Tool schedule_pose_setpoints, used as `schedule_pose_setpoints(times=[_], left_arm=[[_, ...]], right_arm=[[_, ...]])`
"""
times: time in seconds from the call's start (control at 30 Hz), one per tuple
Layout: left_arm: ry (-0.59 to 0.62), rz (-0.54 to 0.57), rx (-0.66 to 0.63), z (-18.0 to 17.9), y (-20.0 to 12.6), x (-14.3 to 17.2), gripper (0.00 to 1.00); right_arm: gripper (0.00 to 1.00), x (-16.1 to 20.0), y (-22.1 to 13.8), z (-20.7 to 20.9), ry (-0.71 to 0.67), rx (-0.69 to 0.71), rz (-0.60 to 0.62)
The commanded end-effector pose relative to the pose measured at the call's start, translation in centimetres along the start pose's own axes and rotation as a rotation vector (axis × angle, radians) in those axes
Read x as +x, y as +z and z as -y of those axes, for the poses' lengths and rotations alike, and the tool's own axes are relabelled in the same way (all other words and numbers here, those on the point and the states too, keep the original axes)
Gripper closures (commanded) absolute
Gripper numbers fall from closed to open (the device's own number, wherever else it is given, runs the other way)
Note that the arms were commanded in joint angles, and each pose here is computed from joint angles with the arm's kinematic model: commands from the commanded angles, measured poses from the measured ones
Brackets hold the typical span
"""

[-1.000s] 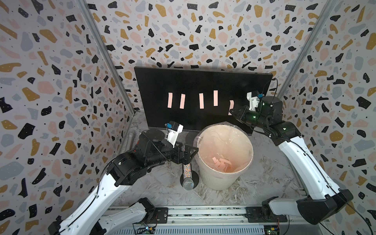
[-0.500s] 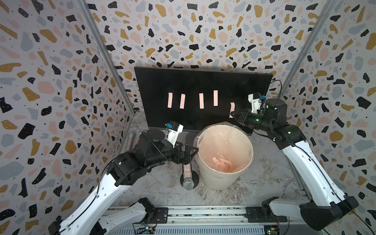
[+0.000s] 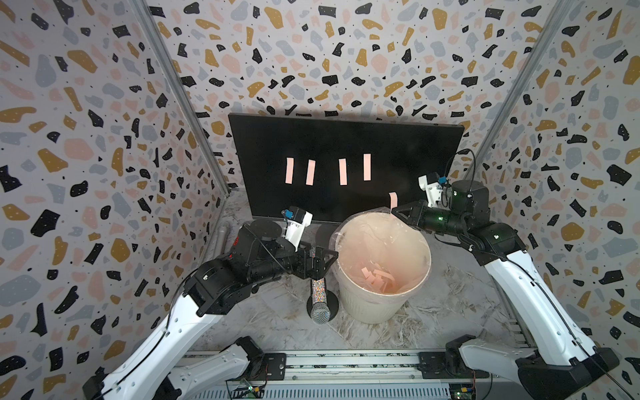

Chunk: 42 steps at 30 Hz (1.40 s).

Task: Remove the sticky note from the monitor
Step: Place the sticky note in the trash bin.

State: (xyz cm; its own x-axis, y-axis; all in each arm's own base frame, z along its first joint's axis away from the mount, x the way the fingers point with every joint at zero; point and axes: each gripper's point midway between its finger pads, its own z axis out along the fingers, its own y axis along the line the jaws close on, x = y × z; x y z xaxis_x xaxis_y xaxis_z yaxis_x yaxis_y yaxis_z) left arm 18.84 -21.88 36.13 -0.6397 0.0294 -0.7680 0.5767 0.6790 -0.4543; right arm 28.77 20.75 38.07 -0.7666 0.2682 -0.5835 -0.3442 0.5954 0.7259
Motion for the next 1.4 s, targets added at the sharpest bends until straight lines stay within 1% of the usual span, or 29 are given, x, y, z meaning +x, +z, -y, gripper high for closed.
schedule_pose_setpoints(times=[0.0, 0.13, 0.23, 0.33, 0.6, 0.87, 1.2, 1.23, 1.37], left_arm=[[0.007, 0.044, 0.011, 0.3, -0.4, -0.6, 0.00], [0.002, 0.046, 0.012, 0.3, -0.3, -0.6, 0.00], [-0.003, 0.046, 0.014, 0.3, -0.2, -0.6, 0.00], [-0.003, 0.046, 0.010, 0.2, -0.2, -0.6, 0.01], [-0.002, 0.052, 0.003, 0.1, -0.5, -0.5, 0.01], [-0.001, 0.050, 0.004, 0.1, -0.5, -0.5, 0.01], [0.001, 0.052, -0.003, 0.0, -0.6, -0.5, 0.00], [0.001, 0.051, -0.003, -0.1, -0.5, -0.4, 0.01], [0.003, 0.051, -0.006, -0.1, -0.6, -0.3, 0.01]], right_arm=[[1.00, 1.4, -1.6, -1.2, -0.065, -0.029, -0.040], [1.00, 2.8, -2.0, -1.3, -0.094, -0.036, -0.090], [1.00, 4.0, -1.9, -1.5, -0.115, -0.043, -0.149], [1.00, 5.6, -1.6, -1.5, -0.154, -0.029, -0.213], [1.00, 9.0, -1.0, -1.1, -0.248, 0.024, -0.337], [1.00, 11.3, -0.7, -0.3, -0.299, 0.075, -0.426], [1.00, 12.9, 0.3, 1.2, -0.341, 0.167, -0.497], [1.00, 13.0, 0.4, 1.3, -0.339, 0.172, -0.501], [0.90, 13.2, 0.9, 1.5, -0.339, 0.192, -0.511]])
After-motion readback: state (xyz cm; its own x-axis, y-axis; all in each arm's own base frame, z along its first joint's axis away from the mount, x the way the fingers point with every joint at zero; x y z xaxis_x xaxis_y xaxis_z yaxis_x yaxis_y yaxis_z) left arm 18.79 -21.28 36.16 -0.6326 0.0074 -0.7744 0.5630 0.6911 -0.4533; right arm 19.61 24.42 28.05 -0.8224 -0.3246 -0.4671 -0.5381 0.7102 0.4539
